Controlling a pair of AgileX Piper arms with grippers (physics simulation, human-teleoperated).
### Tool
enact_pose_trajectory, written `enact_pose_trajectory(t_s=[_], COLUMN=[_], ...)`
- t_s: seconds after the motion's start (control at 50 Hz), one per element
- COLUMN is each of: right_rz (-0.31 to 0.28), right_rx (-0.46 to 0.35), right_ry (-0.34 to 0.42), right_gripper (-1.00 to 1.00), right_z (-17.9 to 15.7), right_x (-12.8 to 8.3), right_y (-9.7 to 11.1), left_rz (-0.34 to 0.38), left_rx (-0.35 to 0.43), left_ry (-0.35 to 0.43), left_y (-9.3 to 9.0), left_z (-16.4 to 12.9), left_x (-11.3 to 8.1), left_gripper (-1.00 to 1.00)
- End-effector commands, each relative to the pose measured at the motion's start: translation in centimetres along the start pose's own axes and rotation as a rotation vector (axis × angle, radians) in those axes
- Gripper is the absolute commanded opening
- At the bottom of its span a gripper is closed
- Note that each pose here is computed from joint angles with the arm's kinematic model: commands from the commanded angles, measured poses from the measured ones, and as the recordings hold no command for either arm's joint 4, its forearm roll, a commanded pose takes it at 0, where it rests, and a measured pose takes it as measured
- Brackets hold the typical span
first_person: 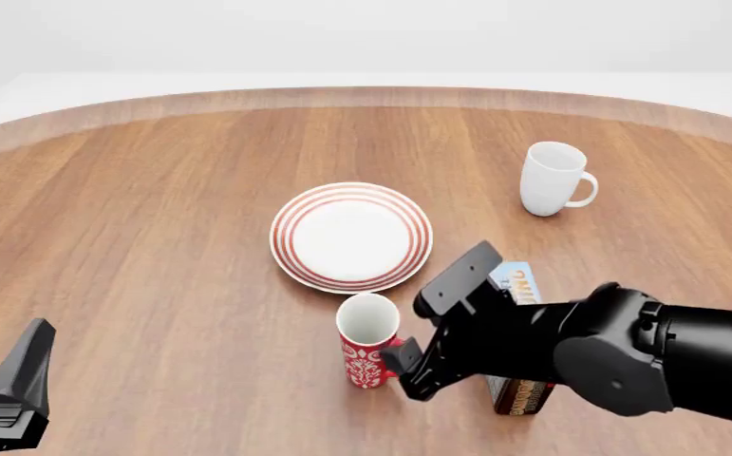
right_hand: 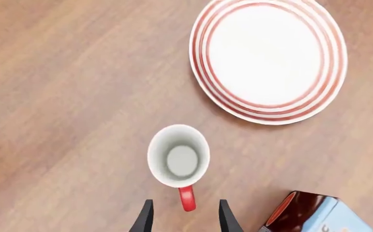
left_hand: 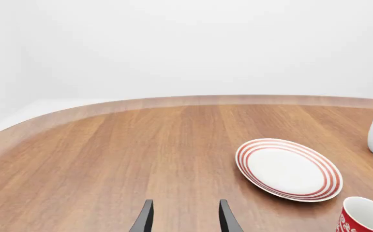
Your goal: Pick up the red mug and put it on the plate
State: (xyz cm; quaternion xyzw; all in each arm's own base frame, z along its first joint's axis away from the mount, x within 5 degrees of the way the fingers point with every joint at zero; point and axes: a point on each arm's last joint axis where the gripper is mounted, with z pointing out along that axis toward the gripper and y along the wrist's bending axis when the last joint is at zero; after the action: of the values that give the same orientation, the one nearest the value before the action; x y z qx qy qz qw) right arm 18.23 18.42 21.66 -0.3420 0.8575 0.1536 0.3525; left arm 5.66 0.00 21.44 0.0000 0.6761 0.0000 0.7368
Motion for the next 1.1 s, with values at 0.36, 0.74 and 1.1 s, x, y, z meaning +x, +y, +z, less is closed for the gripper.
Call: enact_pose_trajectory(t_s=[0.36, 0.74, 1.1], right_rz=[0.027, 0.031, 0.041], right_rx=[-0.007, -0.010, -0.014], right_ry=[0.021, 0.028, 0.028], right_gripper=[1.00, 1.00, 1.00], right_z=[1.4, 2.1, 2.5], right_x=[1.4, 1.7, 1.8], right_y=[0.3, 0.4, 0.5], left_rz=[0.000, 0.000, 0.000], left_rx=[0.000, 0.000, 0.000], left_ry=[0.000, 0.000, 0.000], left_y=[0.0, 0.0, 0.0], left_z=[0.0, 0.0, 0.0], left_x=[0.0, 0.0, 0.0], left_gripper=[1.00, 1.00, 1.00])
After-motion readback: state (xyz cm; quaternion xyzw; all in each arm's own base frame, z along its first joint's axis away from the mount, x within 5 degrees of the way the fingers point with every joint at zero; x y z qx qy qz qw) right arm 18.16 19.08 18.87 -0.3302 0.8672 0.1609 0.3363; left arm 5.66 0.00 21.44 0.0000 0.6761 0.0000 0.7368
